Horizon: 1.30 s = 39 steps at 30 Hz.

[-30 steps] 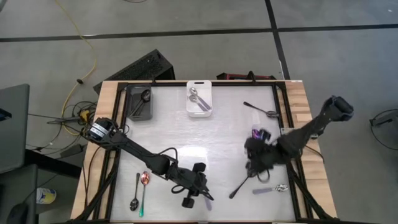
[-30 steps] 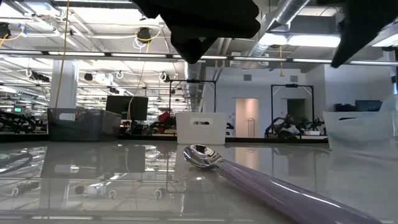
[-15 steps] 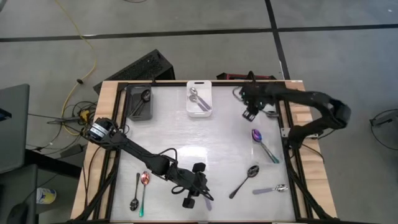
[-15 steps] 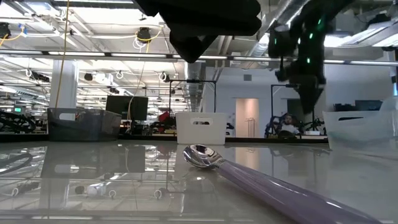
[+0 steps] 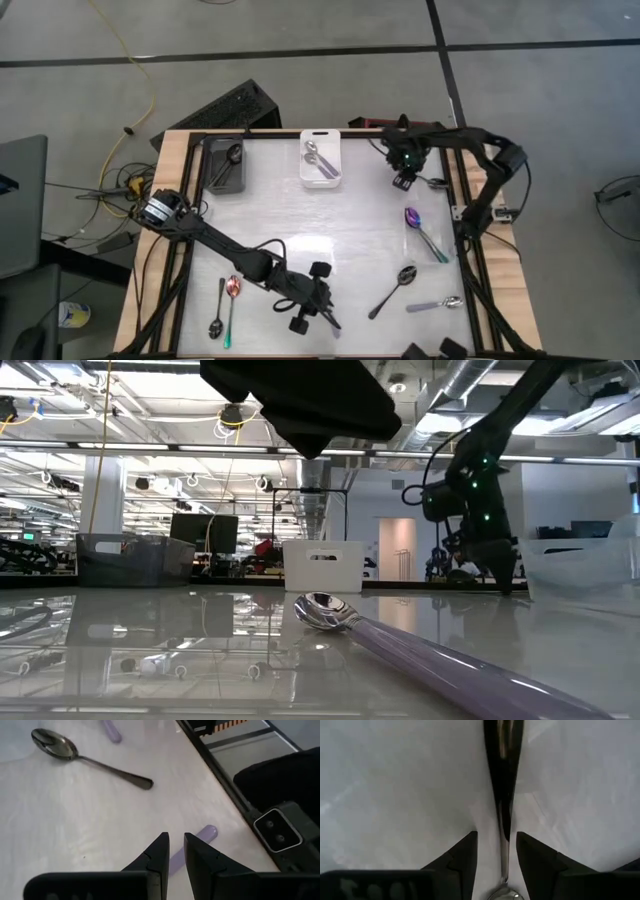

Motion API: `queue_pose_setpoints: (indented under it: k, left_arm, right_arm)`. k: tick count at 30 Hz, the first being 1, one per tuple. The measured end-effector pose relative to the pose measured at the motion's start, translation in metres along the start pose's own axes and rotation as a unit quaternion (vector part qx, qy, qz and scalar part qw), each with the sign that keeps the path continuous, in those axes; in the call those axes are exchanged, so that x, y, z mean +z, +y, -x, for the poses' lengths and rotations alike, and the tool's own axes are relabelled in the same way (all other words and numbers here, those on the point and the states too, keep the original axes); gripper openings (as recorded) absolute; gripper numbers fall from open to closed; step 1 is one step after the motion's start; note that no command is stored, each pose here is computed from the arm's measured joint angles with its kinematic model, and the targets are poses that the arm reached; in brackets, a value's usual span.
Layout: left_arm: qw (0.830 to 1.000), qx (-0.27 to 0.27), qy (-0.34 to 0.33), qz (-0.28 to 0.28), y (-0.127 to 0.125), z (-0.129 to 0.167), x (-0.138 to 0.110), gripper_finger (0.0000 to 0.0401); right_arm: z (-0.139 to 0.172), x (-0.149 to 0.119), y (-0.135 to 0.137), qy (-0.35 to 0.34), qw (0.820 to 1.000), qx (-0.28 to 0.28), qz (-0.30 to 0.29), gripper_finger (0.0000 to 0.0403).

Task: Sort silverware by color (type)
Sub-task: Put the black spoon into the black bin

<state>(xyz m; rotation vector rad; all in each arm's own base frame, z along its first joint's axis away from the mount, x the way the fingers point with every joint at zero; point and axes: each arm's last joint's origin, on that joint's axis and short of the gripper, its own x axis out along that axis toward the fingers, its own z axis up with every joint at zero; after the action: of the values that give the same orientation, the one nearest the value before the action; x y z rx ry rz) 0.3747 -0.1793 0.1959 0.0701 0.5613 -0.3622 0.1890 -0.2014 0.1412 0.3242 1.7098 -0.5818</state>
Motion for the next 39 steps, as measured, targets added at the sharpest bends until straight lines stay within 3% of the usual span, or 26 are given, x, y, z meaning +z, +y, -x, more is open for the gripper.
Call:
queue_pose_setpoints:
  k: [8, 15, 19, 24, 31, 34, 39]
  left_arm:
    - [1.0, 0.003, 0.009, 0.001, 0.002, 0.0, -0.002, 0.0042]
    - [1.0, 0.004, 0.006, 0.013, 0.002, 0.0, -0.001, 0.0042]
    - [1.0, 0.004, 0.008, 0.028, 0.003, 0.0, -0.001, 0.0042]
    - [0.999, -0.029, 0.012, 0.026, -0.001, 0.0, -0.002, 0.0042]
    - [1.0, -0.009, 0.018, 0.022, -0.001, 0.004, -0.001, 0.0042]
    - [1.0, 0.006, 0.01, 0.025, 0.0, 0.005, 0.001, 0.0042]
    - [0.999, 0.0, -0.017, 0.027, -0.001, 0.005, 0.006, 0.0042]
  right_arm:
    - [-0.012, 0.007, 0.009, 0.025, 0.999, -0.001, 0.046, 0.0144]
    - [-0.003, 0.002, 0.019, 0.022, 0.999, 0.025, 0.039, 0.0023]
    - [0.012, -0.004, 0.03, -0.002, 0.998, 0.034, 0.051, 0.0023]
    - [0.058, -0.014, 0.053, -0.11, 0.991, 0.024, 0.072, 0.0014]
    - [0.128, -0.059, 0.103, -0.282, 0.952, 0.038, 0.117, 0.0014]
    - [0.141, -0.079, 0.114, -0.308, 0.944, 0.033, 0.114, 0.0017]
    - [0.14, -0.084, 0.108, -0.301, 0.951, -0.019, 0.062, 0.0063]
